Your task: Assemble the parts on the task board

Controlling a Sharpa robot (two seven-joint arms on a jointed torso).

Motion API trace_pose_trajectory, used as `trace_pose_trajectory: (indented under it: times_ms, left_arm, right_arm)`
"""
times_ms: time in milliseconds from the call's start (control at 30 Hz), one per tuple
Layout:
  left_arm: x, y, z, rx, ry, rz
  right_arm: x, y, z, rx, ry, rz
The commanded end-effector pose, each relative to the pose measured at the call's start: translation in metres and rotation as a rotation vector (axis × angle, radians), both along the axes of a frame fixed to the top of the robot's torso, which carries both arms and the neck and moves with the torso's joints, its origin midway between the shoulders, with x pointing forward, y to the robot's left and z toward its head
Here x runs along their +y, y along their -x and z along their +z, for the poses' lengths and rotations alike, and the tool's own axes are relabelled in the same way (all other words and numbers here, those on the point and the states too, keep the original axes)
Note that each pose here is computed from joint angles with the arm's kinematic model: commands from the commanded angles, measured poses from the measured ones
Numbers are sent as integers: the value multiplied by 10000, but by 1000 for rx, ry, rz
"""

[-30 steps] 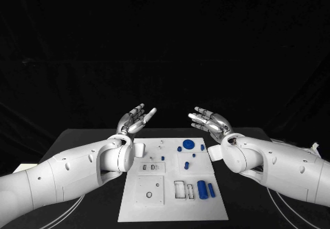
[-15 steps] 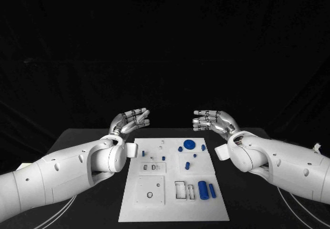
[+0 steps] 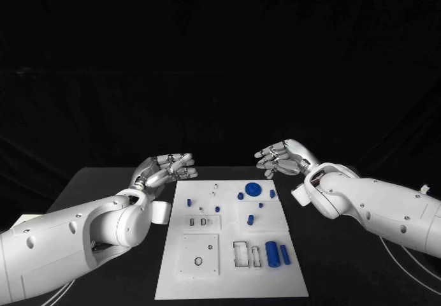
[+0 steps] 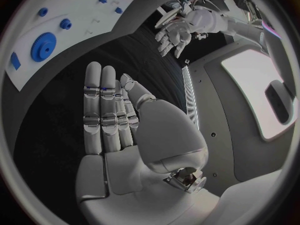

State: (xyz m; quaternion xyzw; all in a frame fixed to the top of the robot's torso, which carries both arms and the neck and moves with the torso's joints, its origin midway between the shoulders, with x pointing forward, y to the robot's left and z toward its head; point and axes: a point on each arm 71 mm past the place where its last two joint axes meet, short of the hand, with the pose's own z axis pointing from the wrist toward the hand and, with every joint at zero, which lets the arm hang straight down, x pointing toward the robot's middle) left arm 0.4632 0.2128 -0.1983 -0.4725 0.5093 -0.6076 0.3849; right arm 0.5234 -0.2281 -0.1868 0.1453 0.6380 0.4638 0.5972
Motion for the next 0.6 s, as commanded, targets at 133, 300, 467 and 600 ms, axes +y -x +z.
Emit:
trace_pose_trajectory:
  times_ms: [133, 300, 467, 600]
  left_arm:
    - [-69, 147, 97, 38, 90, -78]
    - [-121, 216, 141, 46, 108, -108]
    - [-173, 268, 173, 52, 121, -134]
    - [-205, 299, 186, 59, 127, -153]
  right_arm:
    - [121, -16, 50, -79, 434, 60]
    - [178, -43, 140, -132, 590, 59]
    - [282, -56, 236, -190, 733, 68]
    - [362, -59, 301, -230, 803, 72]
